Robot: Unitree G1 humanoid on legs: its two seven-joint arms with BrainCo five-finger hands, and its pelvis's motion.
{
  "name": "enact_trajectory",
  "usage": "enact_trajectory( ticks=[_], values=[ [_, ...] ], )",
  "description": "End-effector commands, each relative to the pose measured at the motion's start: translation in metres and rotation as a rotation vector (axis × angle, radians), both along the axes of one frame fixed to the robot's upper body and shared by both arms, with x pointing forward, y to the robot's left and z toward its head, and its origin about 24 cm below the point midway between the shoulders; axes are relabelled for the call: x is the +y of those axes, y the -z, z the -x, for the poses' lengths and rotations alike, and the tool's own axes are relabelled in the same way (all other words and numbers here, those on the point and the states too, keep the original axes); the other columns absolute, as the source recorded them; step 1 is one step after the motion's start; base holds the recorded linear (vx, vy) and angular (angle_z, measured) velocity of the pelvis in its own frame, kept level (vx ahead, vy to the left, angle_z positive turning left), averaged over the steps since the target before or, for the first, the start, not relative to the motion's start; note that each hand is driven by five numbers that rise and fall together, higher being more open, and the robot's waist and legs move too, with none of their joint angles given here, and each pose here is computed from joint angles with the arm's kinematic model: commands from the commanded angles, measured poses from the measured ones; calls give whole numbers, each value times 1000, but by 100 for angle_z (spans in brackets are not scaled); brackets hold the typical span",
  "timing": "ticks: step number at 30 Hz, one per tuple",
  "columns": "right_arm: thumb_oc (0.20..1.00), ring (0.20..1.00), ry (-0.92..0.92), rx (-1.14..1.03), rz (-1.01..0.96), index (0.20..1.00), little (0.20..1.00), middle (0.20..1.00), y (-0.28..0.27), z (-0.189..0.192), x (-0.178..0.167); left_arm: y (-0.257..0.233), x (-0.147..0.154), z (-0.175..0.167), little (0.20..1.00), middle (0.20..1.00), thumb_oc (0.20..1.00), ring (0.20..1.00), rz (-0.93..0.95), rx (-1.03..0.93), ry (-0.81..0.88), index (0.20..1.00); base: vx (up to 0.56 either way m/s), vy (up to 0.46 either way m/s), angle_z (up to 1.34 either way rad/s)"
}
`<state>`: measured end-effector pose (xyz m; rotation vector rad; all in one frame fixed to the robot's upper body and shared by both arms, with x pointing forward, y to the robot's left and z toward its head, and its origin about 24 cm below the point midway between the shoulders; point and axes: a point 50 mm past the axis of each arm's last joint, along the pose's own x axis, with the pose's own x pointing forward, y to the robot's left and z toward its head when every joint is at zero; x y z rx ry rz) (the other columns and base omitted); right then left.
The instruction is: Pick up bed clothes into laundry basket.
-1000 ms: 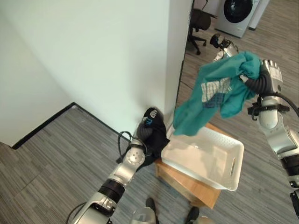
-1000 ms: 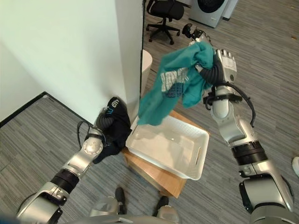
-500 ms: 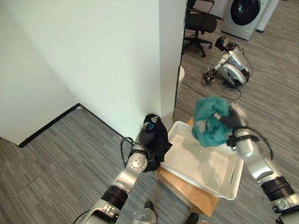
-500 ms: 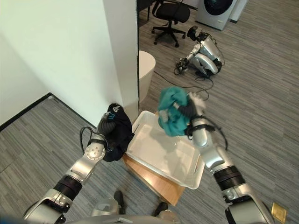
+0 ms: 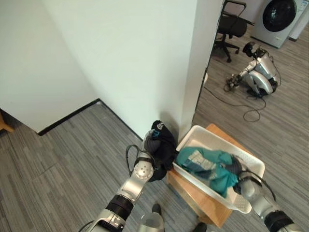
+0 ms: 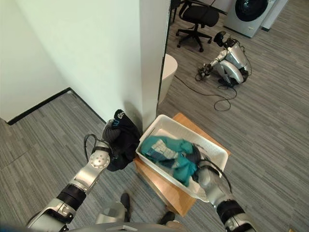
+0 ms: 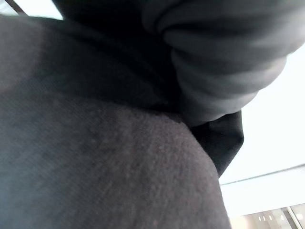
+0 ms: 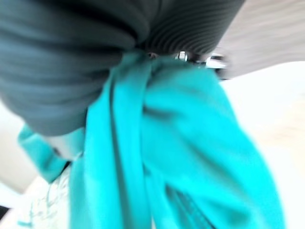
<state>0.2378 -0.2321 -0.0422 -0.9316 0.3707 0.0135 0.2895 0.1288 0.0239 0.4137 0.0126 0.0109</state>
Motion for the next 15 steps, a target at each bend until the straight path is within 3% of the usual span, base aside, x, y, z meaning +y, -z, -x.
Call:
enact_trajectory(
  ticks=[1,2,5,7,8,15],
  values=[
    [1000,1000,-16,-214,36,1000,1000,1000,-51,-28,-18,-59,-29,-23,200,200,200,200,22,-262,85,200,11,-26,-9],
    [1000,1000,-15,-215,36,1000,1000,1000,-51,-28,-18,-59,-29,-23,200,200,200,200,22,-263,85,200,-3,-10,-13],
    [1000,1000,6,-295,107,1000,1000,1000,-76,-33,-38,-120,-20,-33,200,200,200,200,-57,-511,96,200,-19,1,-8],
    [1000,1000,72,-337,199,1000,1000,1000,-96,-31,-67,-164,-14,-28,200,200,200,200,-91,-690,128,200,-38,9,-5],
    [1000,1000,73,-338,201,1000,1000,1000,-96,-30,-68,-164,-14,-27,200,200,200,200,-90,-690,130,200,-37,1,-2],
    [1000,1000,327,-336,411,1000,1000,1000,-132,-9,-150,-205,-29,13,200,200,200,200,132,-857,384,200,-49,-20,1]
  ],
)
